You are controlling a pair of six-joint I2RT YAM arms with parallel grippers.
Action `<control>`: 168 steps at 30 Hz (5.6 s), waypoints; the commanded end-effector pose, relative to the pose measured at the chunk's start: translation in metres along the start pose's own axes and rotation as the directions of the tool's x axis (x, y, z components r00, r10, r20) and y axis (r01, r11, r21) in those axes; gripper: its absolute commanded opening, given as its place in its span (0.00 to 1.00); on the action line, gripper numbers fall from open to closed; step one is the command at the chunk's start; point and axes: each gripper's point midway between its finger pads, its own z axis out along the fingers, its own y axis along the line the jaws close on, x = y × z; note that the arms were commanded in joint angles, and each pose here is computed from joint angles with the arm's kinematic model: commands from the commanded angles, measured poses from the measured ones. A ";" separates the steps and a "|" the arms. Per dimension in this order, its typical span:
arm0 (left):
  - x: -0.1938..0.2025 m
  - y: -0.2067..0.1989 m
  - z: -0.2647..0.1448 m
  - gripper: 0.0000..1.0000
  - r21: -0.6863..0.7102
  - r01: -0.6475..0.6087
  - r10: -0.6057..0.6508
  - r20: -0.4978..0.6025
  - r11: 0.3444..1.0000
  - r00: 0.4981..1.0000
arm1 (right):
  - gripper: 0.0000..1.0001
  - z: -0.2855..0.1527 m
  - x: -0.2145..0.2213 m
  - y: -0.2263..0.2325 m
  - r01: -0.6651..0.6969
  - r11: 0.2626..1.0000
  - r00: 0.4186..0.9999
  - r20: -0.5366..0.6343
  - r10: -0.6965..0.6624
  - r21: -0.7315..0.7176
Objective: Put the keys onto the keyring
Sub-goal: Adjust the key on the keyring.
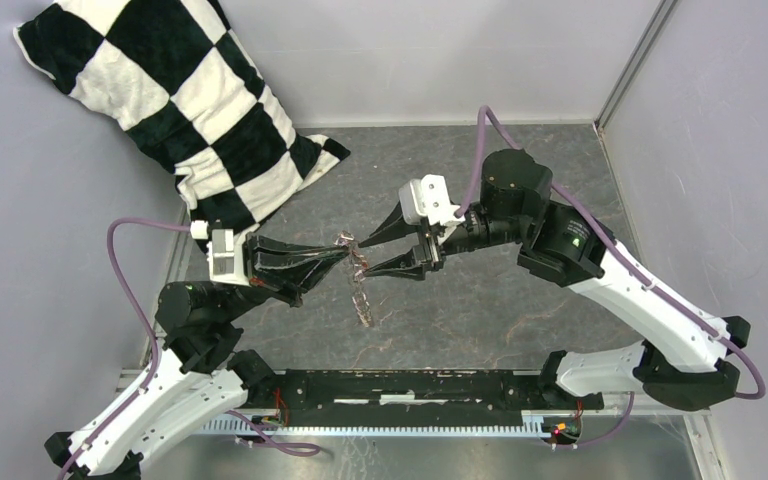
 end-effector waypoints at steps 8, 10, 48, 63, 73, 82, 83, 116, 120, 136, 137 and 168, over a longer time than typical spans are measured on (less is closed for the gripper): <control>-0.032 -0.033 -0.001 0.02 0.146 -0.048 0.037 0.078 0.988 0.996 | 0.46 0.000 -0.023 -0.017 0.061 0.997 0.997 0.036 -0.063 0.041; -0.033 -0.033 -0.001 0.02 0.144 -0.052 0.040 0.081 0.988 0.996 | 0.47 -0.006 -0.029 -0.018 0.072 0.996 0.997 0.039 -0.074 0.048; -0.032 -0.016 0.001 0.02 0.056 -0.058 0.053 0.089 0.997 0.995 | 0.39 -0.001 -0.030 -0.010 0.041 0.999 0.995 0.097 -0.038 -0.024; -0.028 -0.009 0.002 0.02 0.032 -0.062 0.060 0.075 0.998 0.995 | 0.35 0.007 -0.024 -0.006 0.041 0.998 0.996 0.085 -0.037 -0.055; -0.022 -0.002 0.004 0.02 0.004 -0.062 0.062 0.063 0.998 0.996 | 0.36 0.010 -0.019 -0.007 0.046 0.998 0.997 0.065 -0.043 -0.048; -0.018 0.005 0.005 0.02 -0.026 -0.052 0.053 0.058 0.998 0.997 | 0.41 0.002 -0.025 -0.014 0.091 0.996 0.994 0.058 -0.092 0.011; -0.018 0.006 0.005 0.02 -0.028 -0.050 0.051 0.058 0.998 0.997 | 0.39 0.003 -0.023 -0.014 0.084 0.996 0.995 0.048 -0.084 0.002; -0.017 0.004 0.004 0.02 -0.018 -0.054 0.055 0.057 0.998 0.997 | 0.31 0.007 -0.020 -0.020 0.048 0.998 0.998 0.049 -0.046 -0.043; -0.016 0.005 0.003 0.02 -0.021 -0.052 0.053 0.056 0.998 0.997 | 0.29 0.007 -0.019 -0.019 0.049 0.998 0.998 0.049 -0.047 -0.041; -0.019 0.005 0.003 0.02 -0.028 -0.053 0.055 0.063 0.998 0.997 | 0.21 0.008 -0.006 -0.017 0.031 0.998 0.999 0.014 -0.030 -0.053; -0.019 0.005 0.003 0.02 -0.028 -0.052 0.054 0.062 0.998 0.997 | 0.20 0.008 -0.005 -0.018 0.031 0.998 0.999 0.011 -0.030 -0.051; 0.021 0.022 -0.023 0.62 0.102 -0.548 0.556 -0.224 0.830 0.800 | 0.01 -0.007 0.017 0.010 -0.052 0.989 0.998 -0.046 0.046 -0.141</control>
